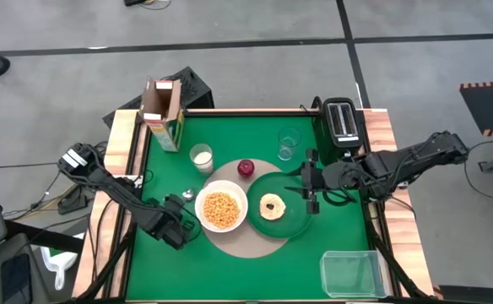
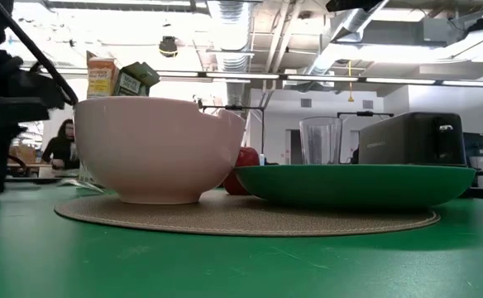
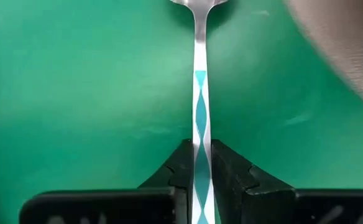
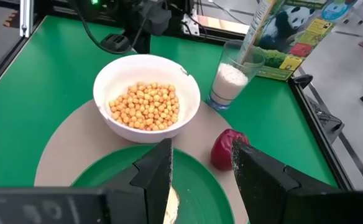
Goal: Arrange a breakfast setting
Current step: Put the spoon on the table mat to the right of the bowl
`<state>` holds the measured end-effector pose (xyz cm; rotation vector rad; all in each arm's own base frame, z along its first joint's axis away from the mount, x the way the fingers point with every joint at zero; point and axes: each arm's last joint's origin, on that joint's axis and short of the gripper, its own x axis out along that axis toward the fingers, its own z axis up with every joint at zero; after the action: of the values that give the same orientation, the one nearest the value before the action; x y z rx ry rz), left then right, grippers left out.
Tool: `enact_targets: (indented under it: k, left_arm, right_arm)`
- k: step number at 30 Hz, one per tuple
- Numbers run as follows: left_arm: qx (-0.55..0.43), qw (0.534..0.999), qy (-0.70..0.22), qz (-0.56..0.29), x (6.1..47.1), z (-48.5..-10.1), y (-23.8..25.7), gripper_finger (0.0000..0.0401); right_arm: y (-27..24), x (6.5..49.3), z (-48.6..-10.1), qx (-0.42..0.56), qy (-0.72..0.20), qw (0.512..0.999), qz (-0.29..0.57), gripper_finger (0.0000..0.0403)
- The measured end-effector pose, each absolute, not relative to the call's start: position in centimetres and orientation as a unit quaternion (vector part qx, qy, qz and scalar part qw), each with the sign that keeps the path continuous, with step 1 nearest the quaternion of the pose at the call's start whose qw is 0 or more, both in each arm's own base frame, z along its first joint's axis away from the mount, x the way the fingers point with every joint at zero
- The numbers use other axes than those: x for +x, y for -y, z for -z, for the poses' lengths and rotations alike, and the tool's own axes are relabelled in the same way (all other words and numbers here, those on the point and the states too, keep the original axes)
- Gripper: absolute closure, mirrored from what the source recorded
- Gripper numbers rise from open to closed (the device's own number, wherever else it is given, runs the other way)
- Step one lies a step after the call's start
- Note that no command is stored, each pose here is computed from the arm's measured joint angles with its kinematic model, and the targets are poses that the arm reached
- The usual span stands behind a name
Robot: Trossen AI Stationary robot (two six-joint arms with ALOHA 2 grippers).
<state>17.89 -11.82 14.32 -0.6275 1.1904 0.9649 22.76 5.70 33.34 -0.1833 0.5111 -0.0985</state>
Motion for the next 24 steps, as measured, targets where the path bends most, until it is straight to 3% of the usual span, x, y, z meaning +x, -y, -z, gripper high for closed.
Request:
enact_targets:
  k: [7,11,17,24]
  left_arm:
    - [-0.214,0.660,-0.548,-0.468,17.0,-18.7,13.2,0.0381]
    - [-0.229,0.728,-0.507,-0.400,16.5,-21.4,14.6,0.0381]
    - [-0.250,0.863,-0.363,-0.246,15.7,-24.5,16.8,0.0381]
    - [-0.210,0.925,-0.292,-0.120,16.8,-26.1,19.0,0.0381]
  right_arm:
    - [-5.7,22.8,-33.5,-0.090,-0.245,0.964,0.048,0.0211]
    - [-5.8,23.2,-33.3,-0.092,-0.246,0.964,0.047,0.0211]
    - [-6.9,25.4,-31.8,-0.114,-0.253,0.961,0.007,0.0211]
    - [-8.5,29.9,-29.6,-0.132,-0.198,0.970,-0.052,0.0211]
